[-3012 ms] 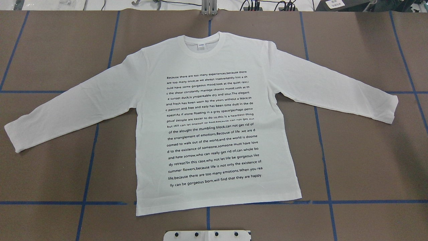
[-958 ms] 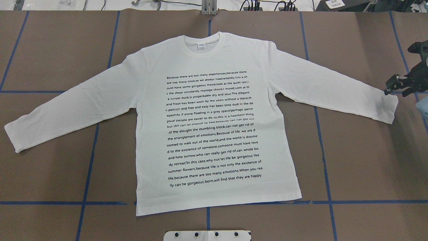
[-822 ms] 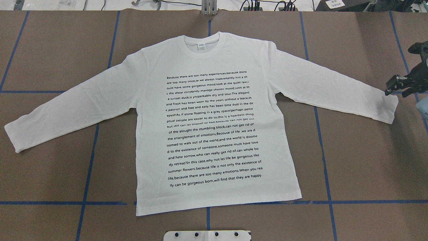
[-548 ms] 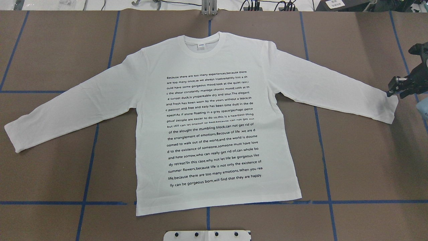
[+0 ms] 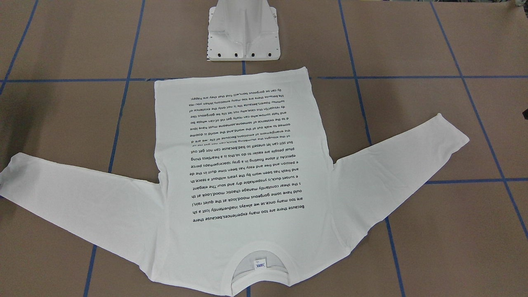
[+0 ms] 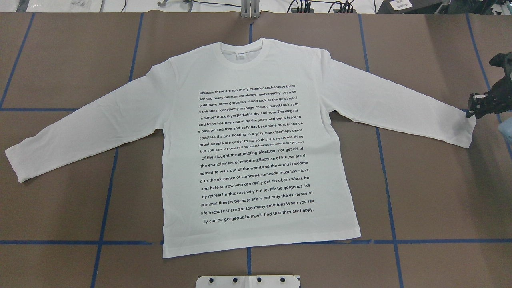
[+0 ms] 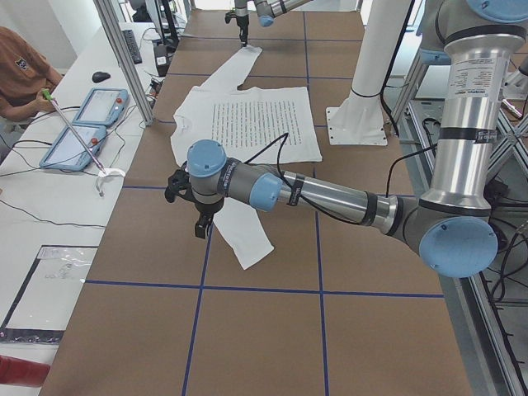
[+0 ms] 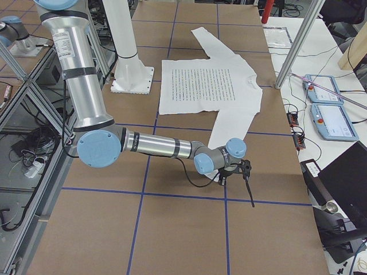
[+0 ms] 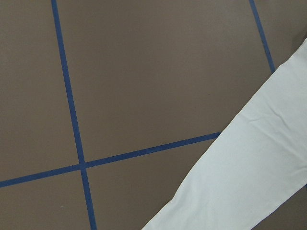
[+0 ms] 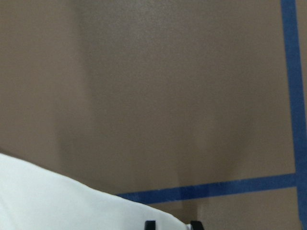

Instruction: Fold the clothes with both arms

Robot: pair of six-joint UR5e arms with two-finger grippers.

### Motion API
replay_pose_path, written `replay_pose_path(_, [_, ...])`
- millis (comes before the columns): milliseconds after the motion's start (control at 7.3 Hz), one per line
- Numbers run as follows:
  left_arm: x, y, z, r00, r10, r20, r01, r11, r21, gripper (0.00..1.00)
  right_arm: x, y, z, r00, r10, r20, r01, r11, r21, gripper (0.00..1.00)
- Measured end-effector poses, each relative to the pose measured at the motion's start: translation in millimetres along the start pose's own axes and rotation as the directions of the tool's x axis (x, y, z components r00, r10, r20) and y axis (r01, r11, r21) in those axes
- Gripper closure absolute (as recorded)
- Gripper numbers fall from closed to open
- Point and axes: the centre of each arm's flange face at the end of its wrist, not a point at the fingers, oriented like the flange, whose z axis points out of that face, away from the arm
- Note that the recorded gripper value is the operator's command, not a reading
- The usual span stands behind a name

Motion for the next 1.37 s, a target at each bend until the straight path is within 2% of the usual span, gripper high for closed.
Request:
replay_pose_path(137, [0, 0, 0, 1.000, -0.001, 0.000, 0.001, 1.000, 0.000, 0.00, 1, 0, 1, 1.000, 0.001, -0.001, -0.001, 1.000, -0.002, 0.64])
replay_pose_path(274, [0, 0, 0, 1.000, -0.001, 0.001, 0.001, 1.000, 0.000, 0.00, 2, 0, 2, 1.000, 0.002, -0.002, -0.002, 1.000, -0.003, 0.93])
replay_pose_path(411, [0, 0, 0, 1.000, 0.000, 0.001, 0.000, 1.000, 0.000, 0.00, 3, 0, 2, 1.000, 0.003, -0.003, -0.003, 1.000, -0.004, 1.00])
replay_pose_path(822, [1, 0, -1, 1.000, 0.005, 0.000, -0.005, 1.000, 0.005, 0.00, -1, 0, -1, 1.000, 0.001, 0.006, -0.001, 1.000, -0.003, 1.00])
replay_pose_path(958, [3, -1, -2, 1.000, 0.007, 0.000, -0.007, 1.000, 0.007, 0.00, -16, 0, -12, 0.999, -0.005, 0.043, 0.005, 1.000, -0.002, 1.00])
replay_pose_path(1095, [4, -1, -3, 1.000, 0.008, -0.001, -0.008, 1.000, 0.010, 0.00, -41, 2, -33, 0.994, -0.001, 0.111, 0.002, 1.000, -0.008, 1.00])
replay_pose_path(1369, [6, -1, -5, 1.000, 0.008, -0.001, -0.008, 1.000, 0.012, 0.00, -115, 11, -87, 0.971, 0.090, 0.220, -0.090, 0.996, -0.013, 1.00])
